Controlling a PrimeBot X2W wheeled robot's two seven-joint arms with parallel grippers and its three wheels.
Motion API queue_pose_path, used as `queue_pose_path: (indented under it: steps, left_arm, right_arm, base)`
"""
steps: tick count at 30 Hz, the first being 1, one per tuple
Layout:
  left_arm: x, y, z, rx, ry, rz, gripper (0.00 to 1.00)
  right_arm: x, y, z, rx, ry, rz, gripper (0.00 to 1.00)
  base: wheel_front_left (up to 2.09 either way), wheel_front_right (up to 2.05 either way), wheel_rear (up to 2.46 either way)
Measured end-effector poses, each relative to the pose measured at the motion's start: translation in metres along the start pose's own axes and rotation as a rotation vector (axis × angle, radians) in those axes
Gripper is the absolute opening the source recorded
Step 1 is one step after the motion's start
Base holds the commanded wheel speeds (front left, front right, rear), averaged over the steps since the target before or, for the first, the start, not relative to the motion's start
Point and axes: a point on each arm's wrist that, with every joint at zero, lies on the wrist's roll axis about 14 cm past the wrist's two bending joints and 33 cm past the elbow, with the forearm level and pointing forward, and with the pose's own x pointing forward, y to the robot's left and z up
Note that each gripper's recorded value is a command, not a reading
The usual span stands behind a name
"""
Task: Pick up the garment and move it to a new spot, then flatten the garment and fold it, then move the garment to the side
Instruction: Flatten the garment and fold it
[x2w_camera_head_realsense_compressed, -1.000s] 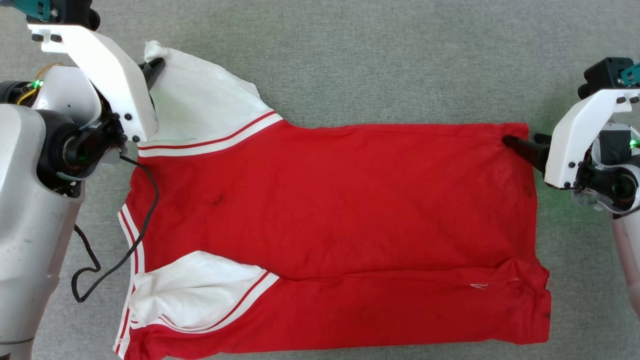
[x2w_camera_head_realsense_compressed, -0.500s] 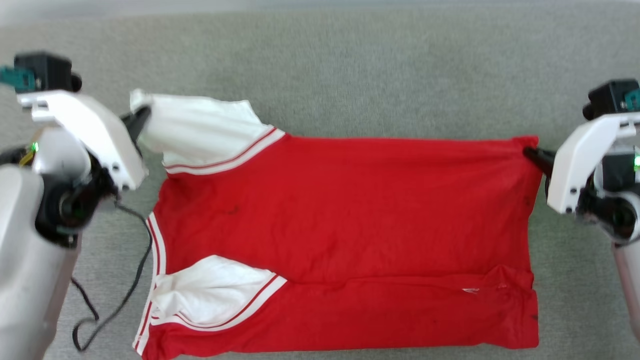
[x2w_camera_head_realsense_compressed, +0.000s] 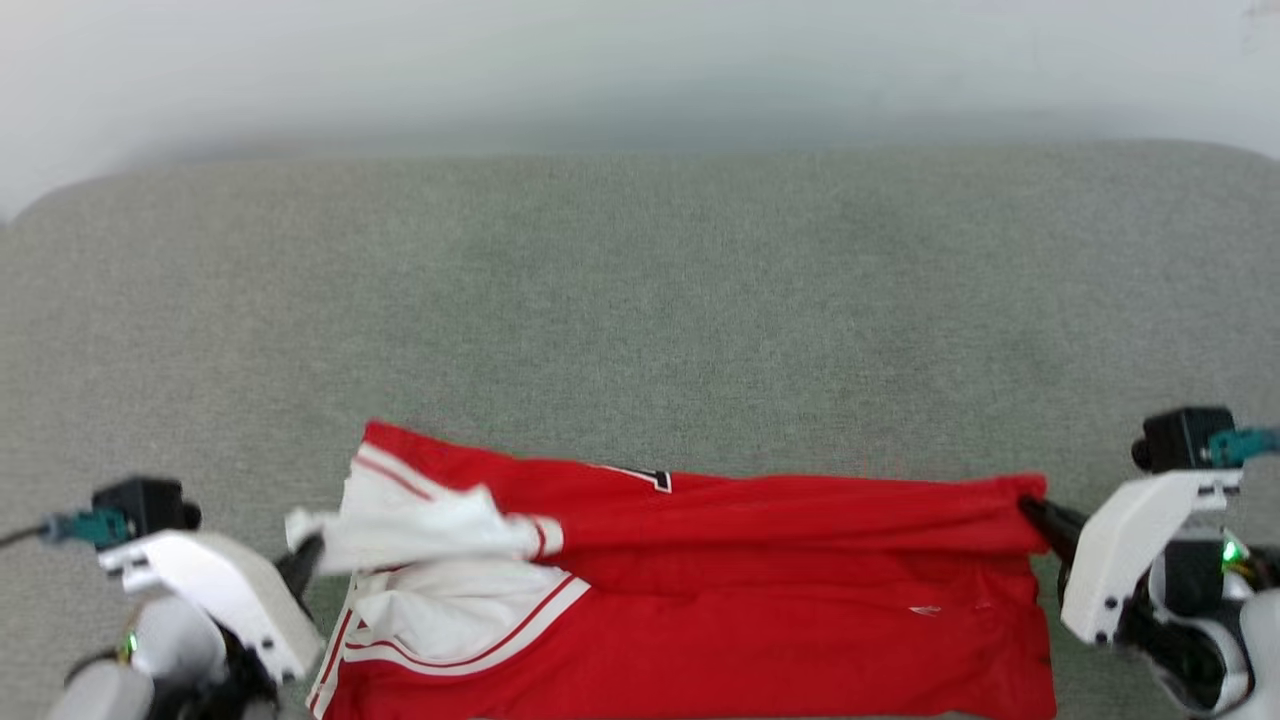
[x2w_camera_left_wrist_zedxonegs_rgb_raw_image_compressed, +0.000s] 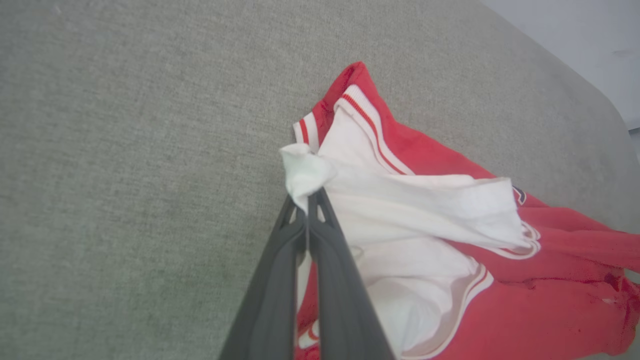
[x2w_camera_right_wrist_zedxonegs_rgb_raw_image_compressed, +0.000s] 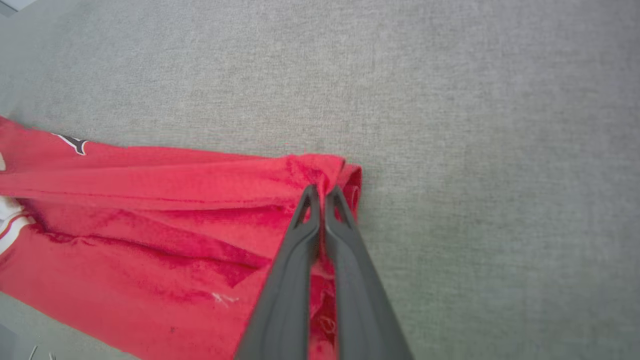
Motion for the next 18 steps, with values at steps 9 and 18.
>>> queue_pose_path:
  steps: [9,18]
  left_arm:
    - [-0.014,0.006,-0.075,-0.117,0.109,0.041,1.00]
    - [-0.017,-0.009,-0.046,-0.025,-0.119,0.019,1.00]
  right_arm:
    - [-0.015,-0.008,-0.060,0.096,0.049,-0.028,1.00]
    - [-0.034,-0.002,-0.059,0.104,-0.069,-0.016,1.00]
  base:
    - [0.00,0.00,0.00]
    - [0.00,0.00,0.00]
